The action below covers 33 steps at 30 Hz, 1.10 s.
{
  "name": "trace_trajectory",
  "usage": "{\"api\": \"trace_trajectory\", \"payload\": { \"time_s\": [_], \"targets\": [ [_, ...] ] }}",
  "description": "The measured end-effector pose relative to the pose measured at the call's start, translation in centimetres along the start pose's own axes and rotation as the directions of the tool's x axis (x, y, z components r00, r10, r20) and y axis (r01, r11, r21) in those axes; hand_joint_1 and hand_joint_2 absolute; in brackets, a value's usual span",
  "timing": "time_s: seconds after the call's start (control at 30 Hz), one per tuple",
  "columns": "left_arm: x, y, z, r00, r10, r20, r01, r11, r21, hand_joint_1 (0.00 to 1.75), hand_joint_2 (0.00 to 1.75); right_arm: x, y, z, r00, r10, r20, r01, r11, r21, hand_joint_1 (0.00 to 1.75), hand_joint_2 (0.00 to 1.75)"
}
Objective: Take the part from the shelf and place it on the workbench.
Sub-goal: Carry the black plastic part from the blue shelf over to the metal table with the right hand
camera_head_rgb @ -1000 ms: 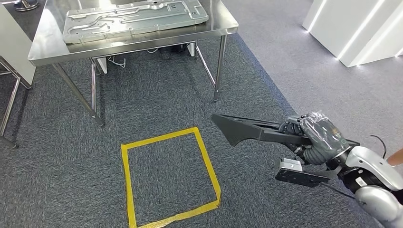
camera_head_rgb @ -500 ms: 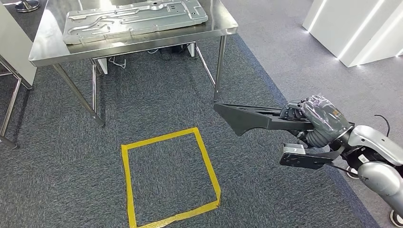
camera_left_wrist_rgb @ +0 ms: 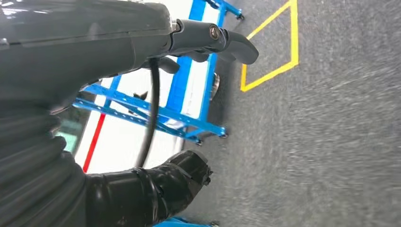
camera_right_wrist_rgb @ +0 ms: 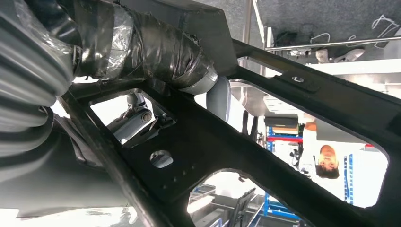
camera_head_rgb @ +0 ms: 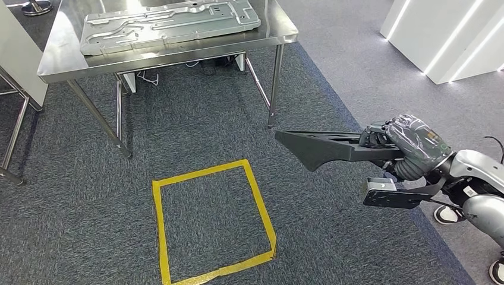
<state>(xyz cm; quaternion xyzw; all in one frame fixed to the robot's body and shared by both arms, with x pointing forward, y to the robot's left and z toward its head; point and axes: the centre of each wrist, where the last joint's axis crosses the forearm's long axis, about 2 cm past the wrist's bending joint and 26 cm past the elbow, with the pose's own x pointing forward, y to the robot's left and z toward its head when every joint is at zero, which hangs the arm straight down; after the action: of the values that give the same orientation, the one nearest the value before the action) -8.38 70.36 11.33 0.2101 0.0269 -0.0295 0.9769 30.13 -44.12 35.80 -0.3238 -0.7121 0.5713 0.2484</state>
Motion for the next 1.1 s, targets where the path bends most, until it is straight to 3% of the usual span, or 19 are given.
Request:
{"api": "trace_trajectory", "payload": {
  "time_s": [0.1,0.27,0.57,0.63,0.7,0.8,0.93,1.1],
  "targets": [
    [-0.1,-0.3,-0.9,0.999,0.016,0.041,-0.012,0.995,-0.103,0.0,1.75,-0.1,0.0,0.0,1.0,0.007,-0.006,-0.007,1.0,0.005,1.75,1.75],
    [-0.5,-3.9,-0.8,0.994,0.055,0.099,-0.011,0.916,-0.401,0.0,1.75,0.1,0.5,-0.3,0.999,0.021,-0.025,-0.02,0.999,0.025,1.75,1.75],
    [-1.4,-7.0,-0.1,0.986,0.069,0.154,-0.002,0.918,-0.397,0.0,1.75,0.4,1.1,-0.8,0.999,0.027,-0.029,-0.026,0.999,0.036,1.75,1.75],
    [-2.2,-11.4,-0.4,0.986,0.073,0.148,-0.001,0.902,-0.432,0.0,1.75,0.6,1.7,-1.5,0.998,0.038,-0.045,-0.037,0.999,0.034,1.75,1.75],
    [-3.0,-17.9,0.1,0.987,0.075,0.139,0.002,0.875,-0.484,0.0,1.75,0.9,2.6,-2.4,0.996,0.048,-0.069,-0.046,0.998,0.03,1.75,1.75],
    [-3.2,-23.6,1.1,0.988,0.08,0.135,0.005,0.842,-0.539,0.0,1.75,1.4,3.4,-3.0,0.995,0.042,-0.094,-0.039,0.999,0.024,1.75,1.75],
    [-3.0,-28.2,1.9,0.988,0.099,0.121,-0.007,0.799,-0.601,0.0,1.75,2.3,4.1,-3.5,0.993,0.028,-0.115,-0.027,1.0,0.01,1.75,1.75],
    [-1.9,-31.1,2.4,0.985,0.115,0.127,-0.006,0.764,-0.645,0.0,1.75,3.0,4.6,-3.9,0.993,0.022,-0.114,-0.022,1.0,-0.001,1.75,1.75]
  ]
}}
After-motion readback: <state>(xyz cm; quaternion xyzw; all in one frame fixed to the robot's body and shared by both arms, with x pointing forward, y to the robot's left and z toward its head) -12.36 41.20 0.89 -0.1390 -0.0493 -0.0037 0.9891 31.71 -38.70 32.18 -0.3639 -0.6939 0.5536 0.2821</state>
